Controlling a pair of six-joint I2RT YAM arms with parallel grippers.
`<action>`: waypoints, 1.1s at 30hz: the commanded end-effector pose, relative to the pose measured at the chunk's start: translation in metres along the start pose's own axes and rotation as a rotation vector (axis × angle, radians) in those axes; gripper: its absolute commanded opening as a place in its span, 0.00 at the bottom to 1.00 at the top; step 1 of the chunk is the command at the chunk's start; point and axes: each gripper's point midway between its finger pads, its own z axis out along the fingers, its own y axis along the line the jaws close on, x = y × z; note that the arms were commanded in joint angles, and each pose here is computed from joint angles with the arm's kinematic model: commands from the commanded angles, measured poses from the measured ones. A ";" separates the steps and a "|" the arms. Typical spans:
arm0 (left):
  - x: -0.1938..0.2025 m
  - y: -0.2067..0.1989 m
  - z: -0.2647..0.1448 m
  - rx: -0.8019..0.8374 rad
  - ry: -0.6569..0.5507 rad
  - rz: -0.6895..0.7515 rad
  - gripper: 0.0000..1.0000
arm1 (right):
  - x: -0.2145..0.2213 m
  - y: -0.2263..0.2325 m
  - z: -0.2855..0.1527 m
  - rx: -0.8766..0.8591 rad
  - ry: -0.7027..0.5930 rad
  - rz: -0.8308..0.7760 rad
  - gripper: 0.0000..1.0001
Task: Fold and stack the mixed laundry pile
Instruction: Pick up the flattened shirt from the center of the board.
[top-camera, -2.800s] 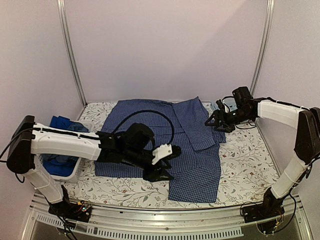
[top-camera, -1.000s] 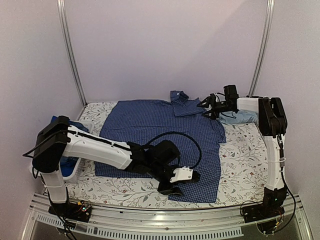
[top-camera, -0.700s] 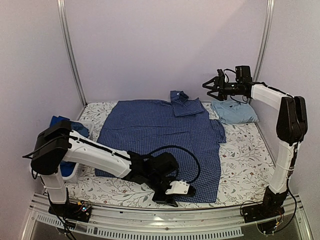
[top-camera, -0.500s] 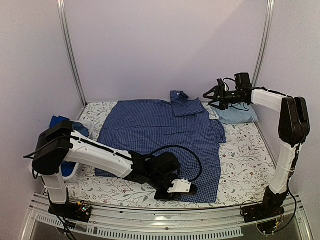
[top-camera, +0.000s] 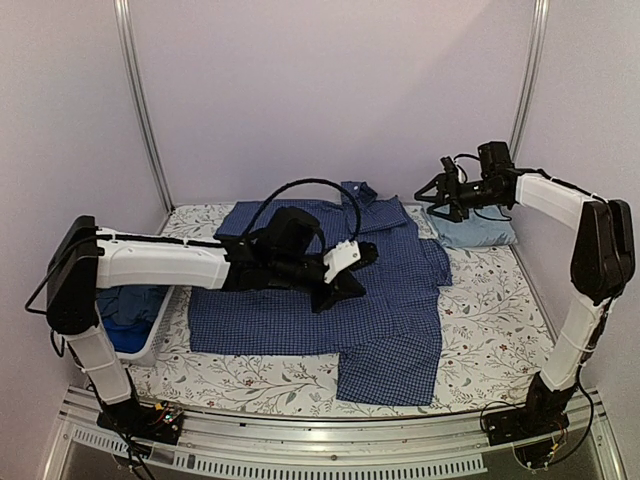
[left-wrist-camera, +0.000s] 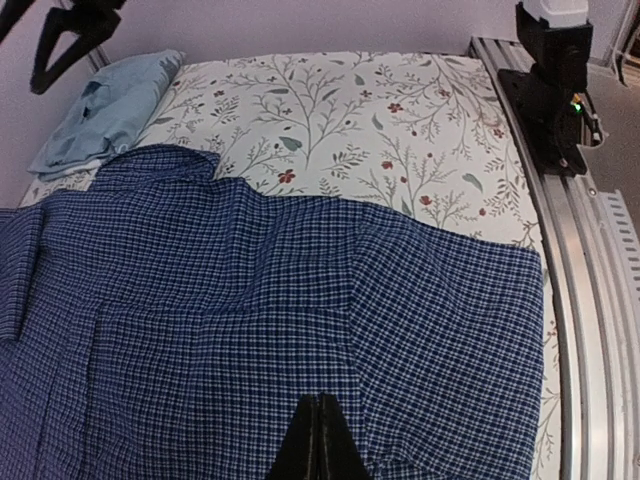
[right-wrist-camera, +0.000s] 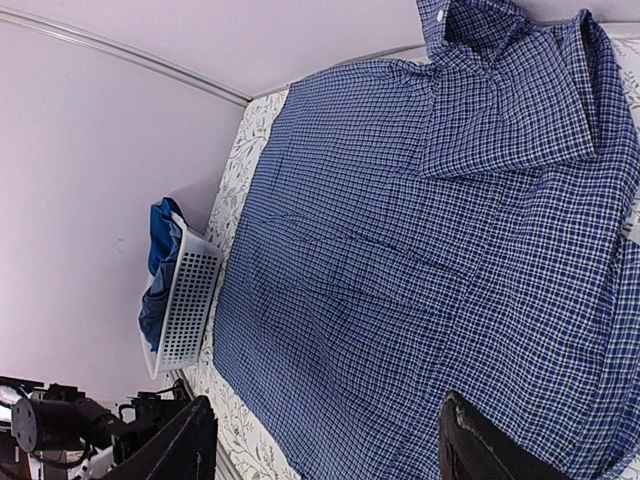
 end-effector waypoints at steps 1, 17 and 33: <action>-0.001 0.002 -0.004 0.128 -0.047 -0.080 0.03 | 0.010 0.009 -0.020 0.033 0.026 -0.016 0.75; 0.089 -0.155 0.025 0.374 0.214 0.230 0.61 | 0.090 -0.001 -0.042 0.073 0.107 0.069 0.75; 0.059 -0.100 0.045 0.176 0.151 0.152 0.00 | 0.240 -0.031 -0.060 0.189 0.330 0.389 0.63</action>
